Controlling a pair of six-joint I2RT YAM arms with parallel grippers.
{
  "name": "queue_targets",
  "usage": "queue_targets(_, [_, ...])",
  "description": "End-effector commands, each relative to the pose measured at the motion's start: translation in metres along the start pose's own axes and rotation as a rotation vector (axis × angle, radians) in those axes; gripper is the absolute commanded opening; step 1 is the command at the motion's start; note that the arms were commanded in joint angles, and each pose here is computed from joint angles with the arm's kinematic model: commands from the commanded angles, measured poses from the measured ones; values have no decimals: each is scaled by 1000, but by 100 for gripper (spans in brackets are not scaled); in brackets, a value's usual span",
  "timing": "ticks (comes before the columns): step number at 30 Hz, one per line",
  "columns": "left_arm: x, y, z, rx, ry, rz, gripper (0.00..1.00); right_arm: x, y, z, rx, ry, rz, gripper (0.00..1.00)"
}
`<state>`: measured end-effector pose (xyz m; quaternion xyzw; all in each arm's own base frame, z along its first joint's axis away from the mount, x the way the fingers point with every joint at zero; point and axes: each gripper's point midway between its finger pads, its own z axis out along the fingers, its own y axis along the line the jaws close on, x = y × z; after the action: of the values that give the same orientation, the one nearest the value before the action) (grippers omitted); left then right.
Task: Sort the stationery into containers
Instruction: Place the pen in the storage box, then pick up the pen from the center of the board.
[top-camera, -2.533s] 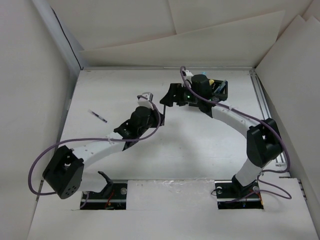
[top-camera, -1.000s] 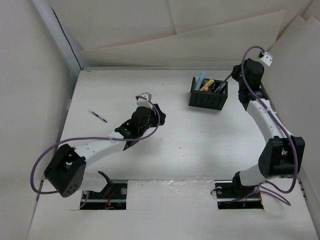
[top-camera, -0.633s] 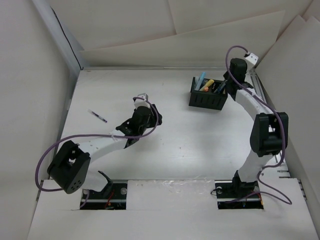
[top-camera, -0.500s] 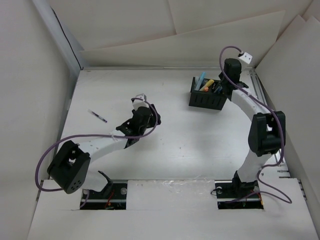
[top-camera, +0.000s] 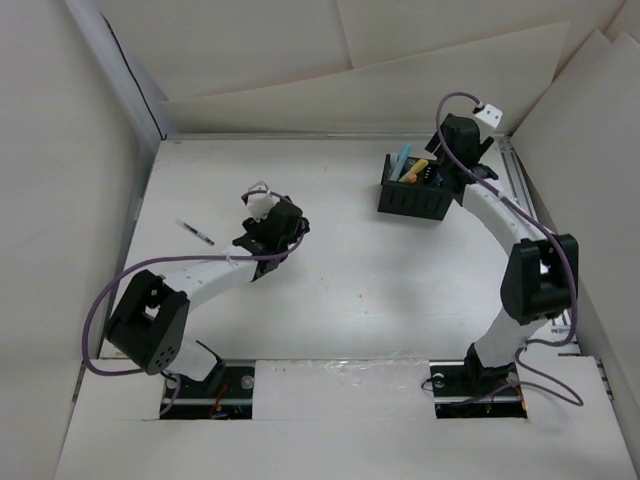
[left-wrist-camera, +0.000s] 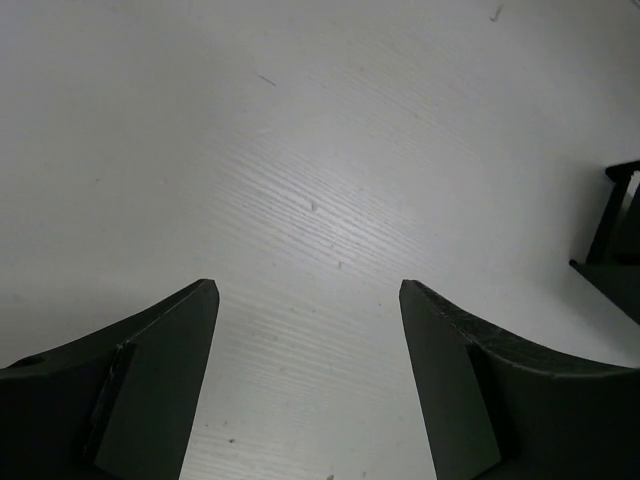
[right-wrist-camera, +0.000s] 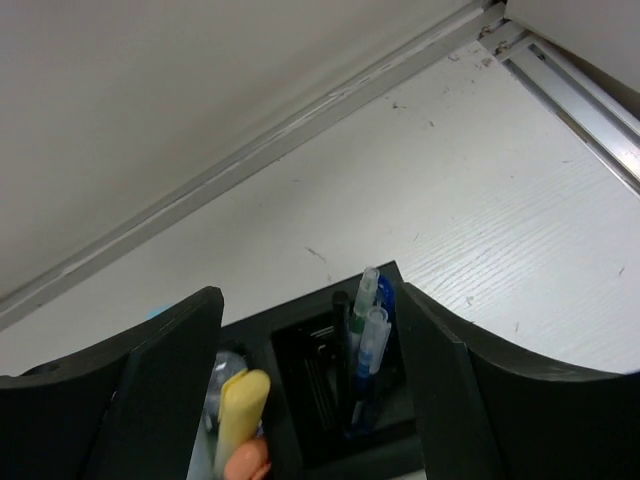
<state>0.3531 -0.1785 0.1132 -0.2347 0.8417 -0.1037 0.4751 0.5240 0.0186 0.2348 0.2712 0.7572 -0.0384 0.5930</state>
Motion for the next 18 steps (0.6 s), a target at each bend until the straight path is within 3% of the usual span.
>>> queue_targets(1, [-22,6,8,-37,-28,-113,71,-59,11,-51,-103,-81,93,76])
queue_targets(2, [-27,17,14,-61,-27,-140,71,-64,6,-69,-128,-88,111,73])
queue_targets(4, [-32,28,19,-92,-23,-190,69,-56,11,-89,-207,-56,116,56])
queue_targets(5, [-34,35,21,-110,-15,-209,65,-32,12,-99,-242,-14,93,42])
queue_targets(6, [-43,49,26,-147,-29,-238,63,-40,16,-116,-294,-36,112,14])
queue_targets(8, [-49,66,27,-197,-34,-284,60,-27,23,-131,-376,-5,95,0])
queue_targets(11, [-57,93,26,-266,-48,-343,41,-9,30,-142,-459,41,60,0])
queue_targets(13, [-62,107,27,-300,-64,-394,34,2,32,-148,-481,63,25,0])
queue_targets(16, [-68,127,30,-341,-52,-443,34,9,28,-149,-475,74,19,7])
queue_targets(18, [-69,142,33,-366,-28,-475,38,12,31,-151,-513,90,9,24])
